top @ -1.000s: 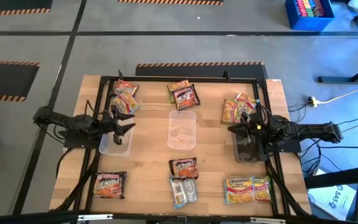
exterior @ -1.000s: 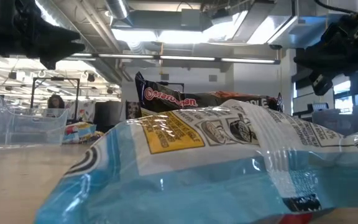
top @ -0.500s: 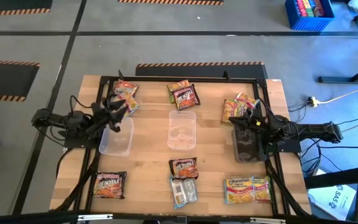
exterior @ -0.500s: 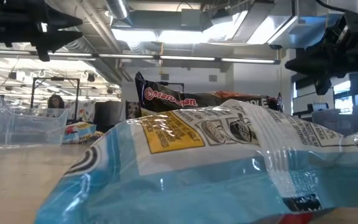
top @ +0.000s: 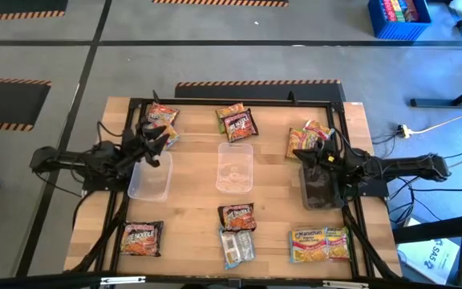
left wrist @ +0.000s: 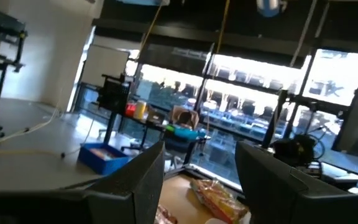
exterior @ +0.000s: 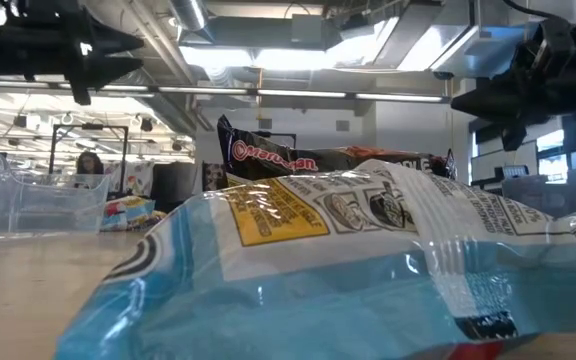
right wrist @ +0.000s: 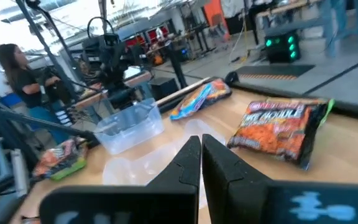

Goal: Sort Maruchan noodles
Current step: Put the black noodle pack into the right transparent bin

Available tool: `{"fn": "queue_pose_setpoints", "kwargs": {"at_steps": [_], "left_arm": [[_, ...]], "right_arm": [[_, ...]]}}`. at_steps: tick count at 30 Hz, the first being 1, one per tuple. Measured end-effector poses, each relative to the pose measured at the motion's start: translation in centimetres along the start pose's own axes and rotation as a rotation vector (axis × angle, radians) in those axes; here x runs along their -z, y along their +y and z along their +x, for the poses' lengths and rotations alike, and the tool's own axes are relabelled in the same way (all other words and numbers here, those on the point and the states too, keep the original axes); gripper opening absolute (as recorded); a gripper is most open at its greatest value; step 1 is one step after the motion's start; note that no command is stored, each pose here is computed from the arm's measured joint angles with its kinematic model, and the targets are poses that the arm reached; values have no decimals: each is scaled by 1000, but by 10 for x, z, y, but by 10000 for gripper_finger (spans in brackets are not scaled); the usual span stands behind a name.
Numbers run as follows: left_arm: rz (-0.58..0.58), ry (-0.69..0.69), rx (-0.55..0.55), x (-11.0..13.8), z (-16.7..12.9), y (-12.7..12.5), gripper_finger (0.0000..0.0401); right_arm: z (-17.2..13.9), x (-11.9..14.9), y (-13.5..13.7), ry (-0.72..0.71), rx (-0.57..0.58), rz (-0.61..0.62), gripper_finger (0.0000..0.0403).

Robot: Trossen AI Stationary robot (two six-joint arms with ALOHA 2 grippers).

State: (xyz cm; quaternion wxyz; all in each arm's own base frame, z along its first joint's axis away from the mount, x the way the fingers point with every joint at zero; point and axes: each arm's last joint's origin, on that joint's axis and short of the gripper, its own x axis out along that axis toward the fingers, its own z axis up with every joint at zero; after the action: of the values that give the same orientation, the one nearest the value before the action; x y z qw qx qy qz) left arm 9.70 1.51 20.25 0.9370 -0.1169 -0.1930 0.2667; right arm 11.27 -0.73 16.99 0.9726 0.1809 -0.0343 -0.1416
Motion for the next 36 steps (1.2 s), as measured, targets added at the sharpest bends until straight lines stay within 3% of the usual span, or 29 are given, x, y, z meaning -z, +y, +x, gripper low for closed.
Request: {"fn": "queue_pose_setpoints", "kwargs": {"at_steps": [8, 16, 27, 33, 36], "left_arm": [[34, 106, -49, -8, 31, -12, 190], [129, 199, -112, -12, 74, -26, 190], [163, 357, 9, 6, 117, -40, 190], [185, 434, 9, 24, 130, -36, 190], [199, 469, -7, 33, 133, -33, 190]], "right_arm": [[22, -16, -1, 89, 107, -159, 3], [61, -56, -17, 160, 192, -330, 3], [121, -83, -73, 381, 164, -215, 3], [149, -74, -98, 494, -81, -135, 3], [164, -70, -107, 518, -16, -161, 3]]}}
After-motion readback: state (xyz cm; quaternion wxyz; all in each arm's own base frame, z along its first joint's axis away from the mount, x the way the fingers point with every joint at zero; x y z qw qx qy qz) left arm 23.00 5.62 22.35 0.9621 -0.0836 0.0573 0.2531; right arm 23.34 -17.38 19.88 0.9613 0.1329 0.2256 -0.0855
